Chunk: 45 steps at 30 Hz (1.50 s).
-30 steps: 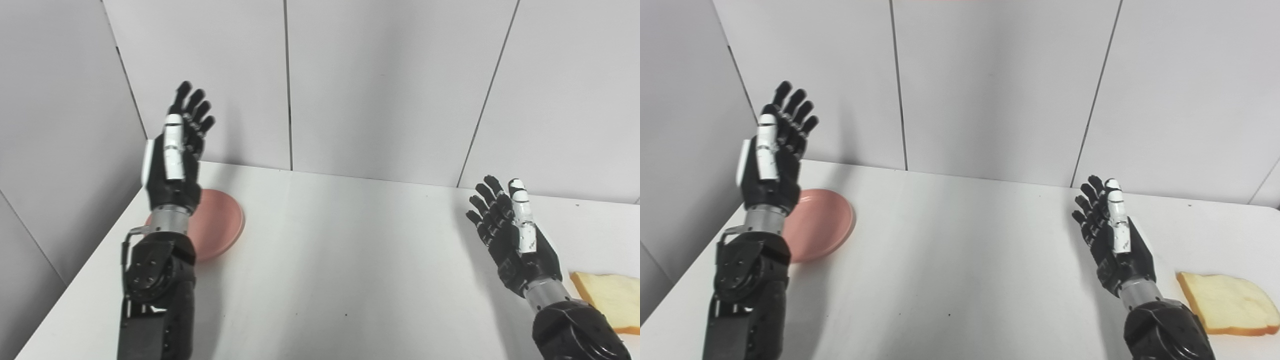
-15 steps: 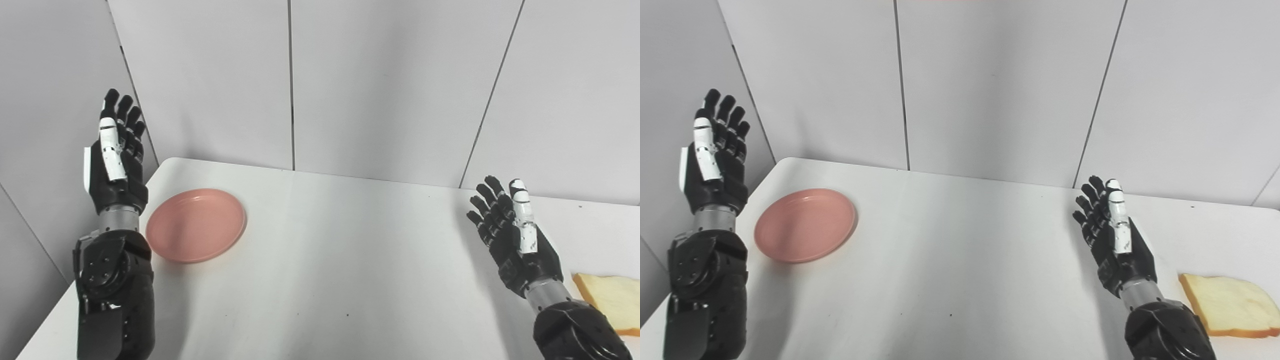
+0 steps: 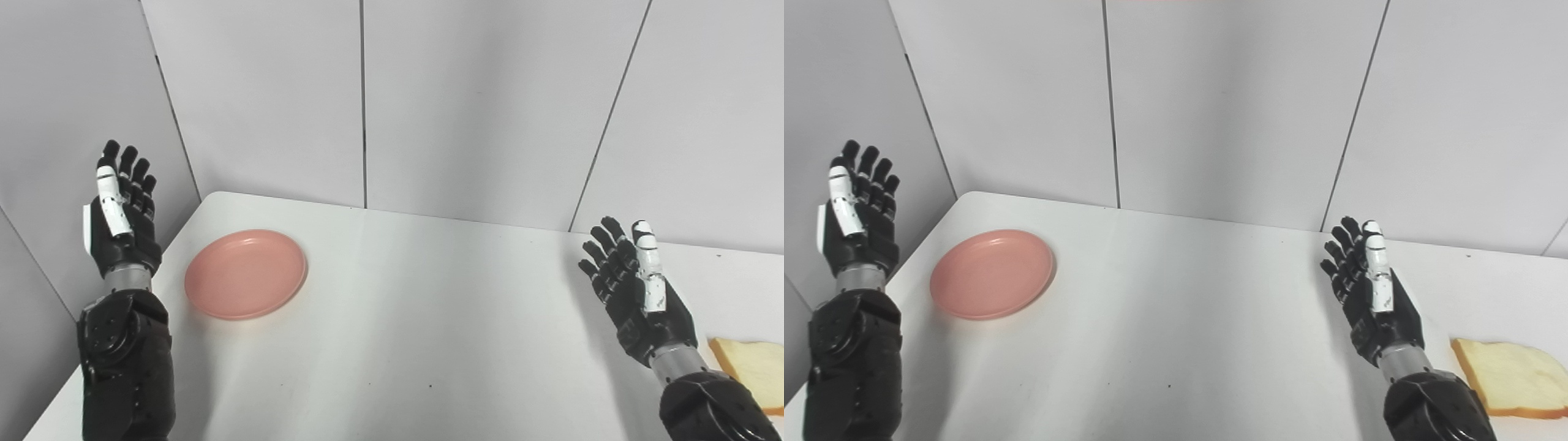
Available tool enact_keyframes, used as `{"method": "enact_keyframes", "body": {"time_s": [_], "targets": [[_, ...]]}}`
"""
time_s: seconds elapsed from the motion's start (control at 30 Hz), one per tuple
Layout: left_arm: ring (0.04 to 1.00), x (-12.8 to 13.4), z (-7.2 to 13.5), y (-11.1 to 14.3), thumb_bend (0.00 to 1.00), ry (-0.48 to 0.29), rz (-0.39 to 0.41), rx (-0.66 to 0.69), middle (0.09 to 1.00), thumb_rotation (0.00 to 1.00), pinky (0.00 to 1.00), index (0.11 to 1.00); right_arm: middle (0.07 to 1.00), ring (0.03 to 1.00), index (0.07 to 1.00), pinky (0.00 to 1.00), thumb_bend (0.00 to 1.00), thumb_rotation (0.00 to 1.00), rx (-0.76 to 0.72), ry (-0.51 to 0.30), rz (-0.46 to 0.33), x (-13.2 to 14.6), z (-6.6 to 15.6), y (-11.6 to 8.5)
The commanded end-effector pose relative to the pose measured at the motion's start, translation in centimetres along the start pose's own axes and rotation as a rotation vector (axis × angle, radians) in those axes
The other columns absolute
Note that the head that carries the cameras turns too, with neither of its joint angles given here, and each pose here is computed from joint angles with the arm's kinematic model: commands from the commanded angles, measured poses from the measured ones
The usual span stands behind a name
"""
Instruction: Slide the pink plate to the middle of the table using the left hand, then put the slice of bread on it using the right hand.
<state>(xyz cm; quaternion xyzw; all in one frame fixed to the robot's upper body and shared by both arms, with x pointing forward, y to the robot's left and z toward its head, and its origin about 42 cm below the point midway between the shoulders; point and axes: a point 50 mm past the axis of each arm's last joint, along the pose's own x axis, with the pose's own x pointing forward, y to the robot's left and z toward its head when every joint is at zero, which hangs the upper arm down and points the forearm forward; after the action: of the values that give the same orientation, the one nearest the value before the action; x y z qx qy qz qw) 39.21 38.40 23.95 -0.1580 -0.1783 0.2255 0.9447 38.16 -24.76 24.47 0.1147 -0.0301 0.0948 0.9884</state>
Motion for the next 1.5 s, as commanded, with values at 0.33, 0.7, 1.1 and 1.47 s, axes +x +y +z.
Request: {"method": "enact_keyframes", "body": {"time_s": [0.33,0.7,1.1,1.47], "targets": [[0.969,2.1,0.4,0.3,0.37,-0.001,0.019,-0.053,0.967,1.00,1.00,0.950,1.000,1.000,1.000,1.00,0.19,1.00,-0.010,-0.065,0.041,0.2,2.0,0.7],[0.987,2.7,-2.9,2.0,0.30,0.097,0.031,-0.097,0.986,1.00,1.00,0.972,1.000,1.000,1.000,1.00,0.19,1.00,-0.009,-0.061,0.028,0.1,2.0,0.7],[0.958,3.8,-5.8,3.9,0.33,0.179,0.061,-0.113,0.960,1.00,0.98,0.952,1.000,1.000,1.000,1.00,0.18,1.00,-0.004,-0.069,0.034,0.0,2.4,0.9],[0.937,3.9,-7.2,5.0,0.32,0.209,0.081,-0.125,0.947,1.00,0.93,0.942,1.000,1.000,1.000,1.00,0.18,1.00,-0.012,-0.069,0.040,-0.1,2.6,1.1]]}}
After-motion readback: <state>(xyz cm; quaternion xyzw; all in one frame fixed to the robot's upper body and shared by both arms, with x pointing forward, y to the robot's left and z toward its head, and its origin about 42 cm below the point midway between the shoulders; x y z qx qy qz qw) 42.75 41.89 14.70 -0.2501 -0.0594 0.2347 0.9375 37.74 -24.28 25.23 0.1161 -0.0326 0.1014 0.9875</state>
